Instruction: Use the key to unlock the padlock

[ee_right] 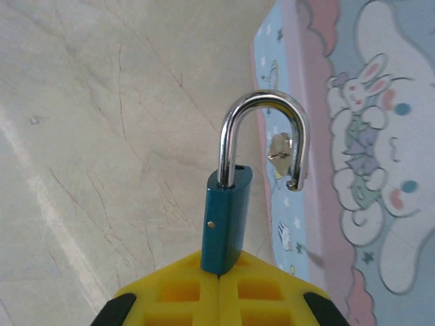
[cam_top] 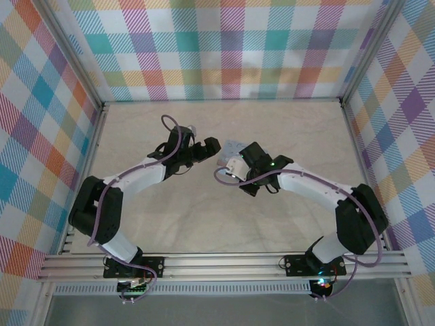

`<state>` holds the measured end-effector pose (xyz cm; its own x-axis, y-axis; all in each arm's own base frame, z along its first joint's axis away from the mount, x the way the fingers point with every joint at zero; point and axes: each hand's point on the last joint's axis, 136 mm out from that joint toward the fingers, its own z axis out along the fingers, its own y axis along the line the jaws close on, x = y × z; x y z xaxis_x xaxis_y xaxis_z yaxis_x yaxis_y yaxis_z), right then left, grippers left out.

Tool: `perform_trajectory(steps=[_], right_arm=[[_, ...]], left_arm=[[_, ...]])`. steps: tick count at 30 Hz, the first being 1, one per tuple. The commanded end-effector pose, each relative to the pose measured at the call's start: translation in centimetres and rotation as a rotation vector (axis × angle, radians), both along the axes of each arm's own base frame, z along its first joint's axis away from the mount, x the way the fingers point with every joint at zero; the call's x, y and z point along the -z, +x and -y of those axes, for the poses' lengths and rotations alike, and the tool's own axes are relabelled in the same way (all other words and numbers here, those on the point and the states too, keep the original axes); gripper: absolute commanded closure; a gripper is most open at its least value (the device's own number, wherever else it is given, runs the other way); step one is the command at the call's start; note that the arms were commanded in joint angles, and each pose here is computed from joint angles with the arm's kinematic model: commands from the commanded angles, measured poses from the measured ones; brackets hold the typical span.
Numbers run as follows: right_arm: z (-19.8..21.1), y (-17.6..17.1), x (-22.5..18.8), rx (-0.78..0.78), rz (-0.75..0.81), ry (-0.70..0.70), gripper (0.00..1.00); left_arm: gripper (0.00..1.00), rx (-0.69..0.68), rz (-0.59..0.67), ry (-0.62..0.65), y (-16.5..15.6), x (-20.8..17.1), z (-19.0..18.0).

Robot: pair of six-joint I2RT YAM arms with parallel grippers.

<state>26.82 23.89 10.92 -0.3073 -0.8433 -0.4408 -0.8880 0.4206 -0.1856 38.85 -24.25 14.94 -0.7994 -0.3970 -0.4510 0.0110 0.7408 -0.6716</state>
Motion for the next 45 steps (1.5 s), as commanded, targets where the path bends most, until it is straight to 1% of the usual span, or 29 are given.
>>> perform_trajectory(steps=[1, 5, 10, 14, 15, 16, 19, 21, 23, 27, 31, 43, 45], right_arm=[[0.1, -0.1, -2.0, 0.049, 0.038, 0.058, 1.0], [1.3, 0.8, -4.1, 0.155, 0.068, 0.11, 1.0], [4.9, 2.6, -6.7, 0.368, 0.068, 0.189, 1.0], [8.2, 3.5, -7.7, 0.543, 0.047, 0.226, 1.0], [9.6, 4.0, -7.7, 0.608, 0.051, 0.221, 1.0], [11.2, 4.6, -7.7, 0.709, 0.06, 0.225, 1.0], [15.3, 5.6, -6.7, 0.893, 0.036, 0.213, 1.0], [17.5, 6.1, -5.0, 0.985, -0.003, 0.164, 1.0], [18.9, 6.7, -3.3, 1.042, -0.019, 0.105, 1.0], [20.6, 7.9, 0.5, 1.108, -0.076, 0.022, 1.0], [21.7, 8.4, 3.3, 1.121, -0.131, -0.086, 1.0], [22.7, 9.4, 6.6, 1.133, -0.207, -0.168, 1.0], [22.6, 9.4, 7.0, 1.135, -0.221, -0.17, 0.98]], left_arm=[[0.0, 0.003, 0.003, 0.031, -1.2, -0.4, -1.1], [0.0, 0.002, 0.013, 0.051, -2.2, -1.0, -1.9], [0.0, -0.005, 0.029, 0.104, -3.4, -1.4, -3.3], [0.0, -0.012, 0.036, 0.141, -4.3, -1.7, -4.3], [0.0, -0.017, 0.035, 0.152, -4.5, -1.7, -4.6], [0.0, -0.023, 0.033, 0.161, -4.7, -1.6, -4.9], [0.0, -0.035, 0.032, 0.172, -5.0, -1.4, -5.3], [0.0, -0.042, 0.019, 0.174, -5.1, -0.8, -5.5], [0.0, -0.049, 0.003, 0.171, -5.3, -0.2, -5.5], [0.0, -0.064, -0.011, 0.157, -5.5, 0.3, -5.6], [0.0, -0.072, -0.01, 0.161, -5.9, 0.4, -6.0], [0.0, -0.079, -0.013, 0.173, -6.3, 0.9, -6.4], [0.0, -0.079, -0.012, 0.174, -6.3, 0.9, -6.4]])
